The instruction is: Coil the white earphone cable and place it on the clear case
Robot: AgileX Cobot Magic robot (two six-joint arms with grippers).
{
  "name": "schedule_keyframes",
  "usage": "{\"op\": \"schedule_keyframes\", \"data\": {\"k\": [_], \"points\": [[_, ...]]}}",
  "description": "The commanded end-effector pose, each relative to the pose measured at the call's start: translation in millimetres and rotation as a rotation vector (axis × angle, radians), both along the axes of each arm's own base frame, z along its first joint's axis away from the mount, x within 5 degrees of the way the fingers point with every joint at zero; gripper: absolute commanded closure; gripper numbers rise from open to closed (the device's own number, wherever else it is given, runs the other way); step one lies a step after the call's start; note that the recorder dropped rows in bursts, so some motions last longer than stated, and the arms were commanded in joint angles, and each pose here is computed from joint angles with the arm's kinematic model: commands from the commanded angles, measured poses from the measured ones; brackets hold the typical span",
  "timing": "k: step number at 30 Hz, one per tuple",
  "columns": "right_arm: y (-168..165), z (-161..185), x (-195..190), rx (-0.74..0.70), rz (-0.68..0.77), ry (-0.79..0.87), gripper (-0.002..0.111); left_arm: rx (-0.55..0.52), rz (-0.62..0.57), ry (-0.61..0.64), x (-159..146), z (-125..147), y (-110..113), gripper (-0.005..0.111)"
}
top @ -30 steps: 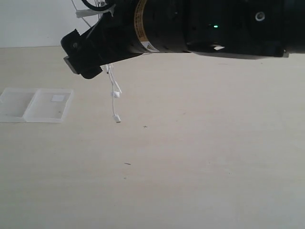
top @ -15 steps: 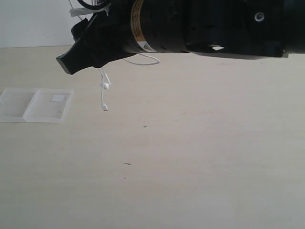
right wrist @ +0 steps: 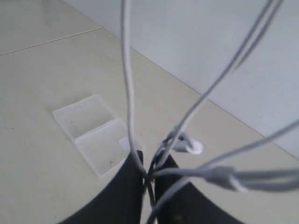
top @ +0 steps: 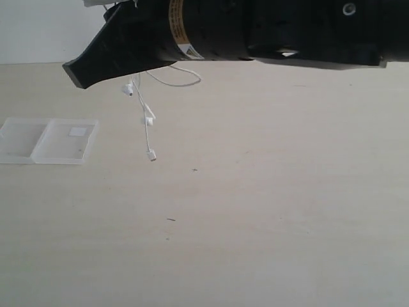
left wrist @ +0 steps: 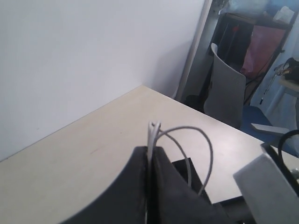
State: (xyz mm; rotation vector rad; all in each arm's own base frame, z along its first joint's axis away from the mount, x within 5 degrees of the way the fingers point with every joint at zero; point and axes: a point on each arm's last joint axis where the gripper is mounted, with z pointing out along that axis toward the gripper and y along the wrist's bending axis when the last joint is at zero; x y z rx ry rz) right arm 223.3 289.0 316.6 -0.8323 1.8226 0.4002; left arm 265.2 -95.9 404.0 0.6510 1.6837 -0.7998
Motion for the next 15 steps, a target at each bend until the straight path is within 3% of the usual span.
{"op": "schedule_keyframes", "data": {"k": [1, 10, 15], "points": [[-4, 5, 2, -0.002, -0.043, -0.001, 0.108, -0.026, 0.006, -0.007, -2, 6, 1, 0.107], [-28, 38, -12, 0.078, -0.100, 0.029, 0.108, -0.071, 0.083, 0.015, 5, 7, 19, 0.107], [-38, 32, -23, -0.067, -0.077, 0.129, 0.108, -0.077, 0.090, 0.065, 5, -5, 22, 0.107]]}}
